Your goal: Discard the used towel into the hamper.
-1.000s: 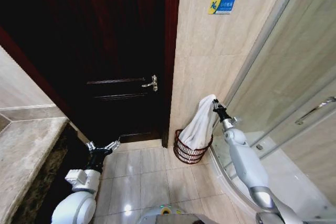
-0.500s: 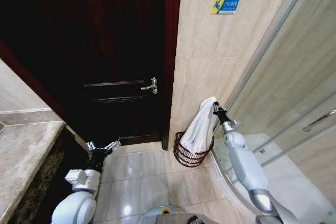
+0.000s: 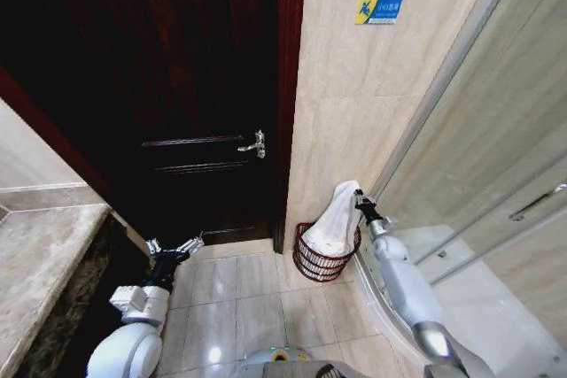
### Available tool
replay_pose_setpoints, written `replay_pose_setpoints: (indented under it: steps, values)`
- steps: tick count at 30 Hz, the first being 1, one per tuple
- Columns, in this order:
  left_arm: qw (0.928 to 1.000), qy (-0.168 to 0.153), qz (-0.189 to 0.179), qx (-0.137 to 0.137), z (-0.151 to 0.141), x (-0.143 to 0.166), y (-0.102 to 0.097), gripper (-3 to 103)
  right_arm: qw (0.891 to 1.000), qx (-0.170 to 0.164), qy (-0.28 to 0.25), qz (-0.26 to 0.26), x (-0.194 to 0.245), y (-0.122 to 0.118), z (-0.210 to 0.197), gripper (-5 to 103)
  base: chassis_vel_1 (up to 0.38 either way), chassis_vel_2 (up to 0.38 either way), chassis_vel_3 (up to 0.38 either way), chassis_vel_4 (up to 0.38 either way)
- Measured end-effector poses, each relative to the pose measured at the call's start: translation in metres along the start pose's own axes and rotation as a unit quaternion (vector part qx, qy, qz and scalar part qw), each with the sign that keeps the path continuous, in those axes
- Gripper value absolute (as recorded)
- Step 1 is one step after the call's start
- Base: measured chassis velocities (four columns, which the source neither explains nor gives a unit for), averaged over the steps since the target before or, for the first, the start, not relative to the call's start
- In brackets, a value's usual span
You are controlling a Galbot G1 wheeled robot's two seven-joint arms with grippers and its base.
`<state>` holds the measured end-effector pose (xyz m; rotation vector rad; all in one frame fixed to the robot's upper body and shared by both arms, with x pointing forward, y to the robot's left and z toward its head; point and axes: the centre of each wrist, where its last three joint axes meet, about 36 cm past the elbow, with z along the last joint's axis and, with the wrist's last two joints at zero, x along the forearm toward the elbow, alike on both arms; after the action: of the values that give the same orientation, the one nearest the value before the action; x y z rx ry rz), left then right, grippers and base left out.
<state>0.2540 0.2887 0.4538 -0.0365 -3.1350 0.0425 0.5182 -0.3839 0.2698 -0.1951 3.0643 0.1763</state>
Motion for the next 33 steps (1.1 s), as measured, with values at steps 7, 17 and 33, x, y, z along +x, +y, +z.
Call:
replay_pose_setpoints:
  steps: [7,17,33]
  values:
    - [1.0000,0.000,0.000,0.000,0.000,0.000,0.000,98,0.999,-0.016,0.047,-0.004,0.014,0.014,0.024,3,0.000,0.000,0.000,0.000]
    - [1.0000,0.000,0.000,0.000,0.000,0.000,0.000,98,0.988,-0.042,0.150,0.010,0.037,0.013,0.057,3,0.000,0.000,0.000,0.000]
    - [1.0000,0.000,0.000,0.000,0.000,0.000,0.000,98,0.977,-0.032,0.211,0.012,0.050,0.005,0.069,3,0.000,0.000,0.000,0.000]
